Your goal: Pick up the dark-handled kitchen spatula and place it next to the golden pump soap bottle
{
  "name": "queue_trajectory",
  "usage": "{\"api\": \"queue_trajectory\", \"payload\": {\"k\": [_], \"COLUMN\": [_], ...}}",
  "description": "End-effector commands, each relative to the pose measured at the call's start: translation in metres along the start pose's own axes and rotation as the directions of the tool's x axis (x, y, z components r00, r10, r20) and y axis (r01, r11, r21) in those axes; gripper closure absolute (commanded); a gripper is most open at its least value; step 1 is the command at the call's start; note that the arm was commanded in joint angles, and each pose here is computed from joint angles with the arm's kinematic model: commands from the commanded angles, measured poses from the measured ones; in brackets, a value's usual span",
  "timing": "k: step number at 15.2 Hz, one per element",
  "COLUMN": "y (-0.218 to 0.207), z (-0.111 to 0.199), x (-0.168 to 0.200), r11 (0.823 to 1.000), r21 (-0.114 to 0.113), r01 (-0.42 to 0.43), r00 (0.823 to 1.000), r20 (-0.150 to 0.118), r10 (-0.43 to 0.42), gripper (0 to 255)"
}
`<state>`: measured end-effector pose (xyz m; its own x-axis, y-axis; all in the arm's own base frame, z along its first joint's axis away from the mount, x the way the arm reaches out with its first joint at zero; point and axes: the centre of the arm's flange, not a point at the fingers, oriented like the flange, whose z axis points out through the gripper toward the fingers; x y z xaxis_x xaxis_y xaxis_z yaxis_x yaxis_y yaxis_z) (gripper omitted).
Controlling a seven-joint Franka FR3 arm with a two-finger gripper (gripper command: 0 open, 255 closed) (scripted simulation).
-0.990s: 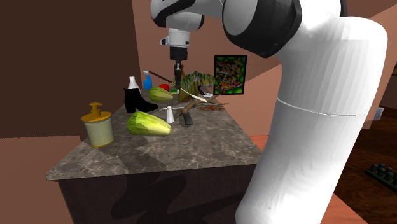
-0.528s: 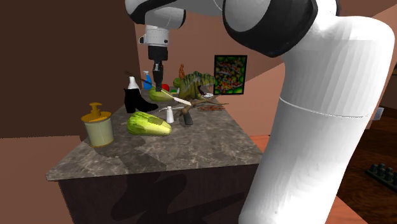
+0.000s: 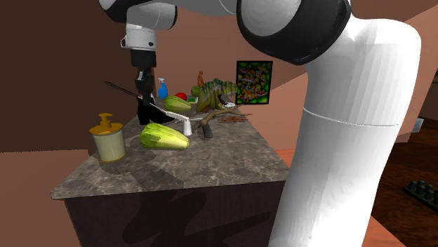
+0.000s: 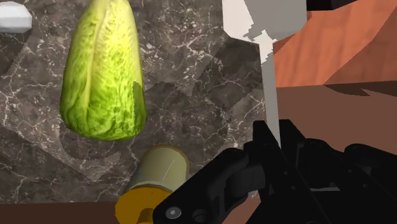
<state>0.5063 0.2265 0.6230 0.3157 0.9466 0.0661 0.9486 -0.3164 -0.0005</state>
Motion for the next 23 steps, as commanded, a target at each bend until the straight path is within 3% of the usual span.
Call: {"api": "queue_trajectory", "payload": {"k": [1,5,23], "y": [-0.013,-0.038,-0.038], "z": [0.003,0.006,0.101], "x": [0.024,0.068,0.062], "r11": [1.0,1.0,1.0], "r21": [0.0,0.0,0.0], "r01": [-0.001,-0.001,-0.001], "r00": [1.0,1.0,1.0], "r20": [0.0,0.0,0.0], "r10": [0.001,0.001,0.001], "gripper": [255,255,255]}}
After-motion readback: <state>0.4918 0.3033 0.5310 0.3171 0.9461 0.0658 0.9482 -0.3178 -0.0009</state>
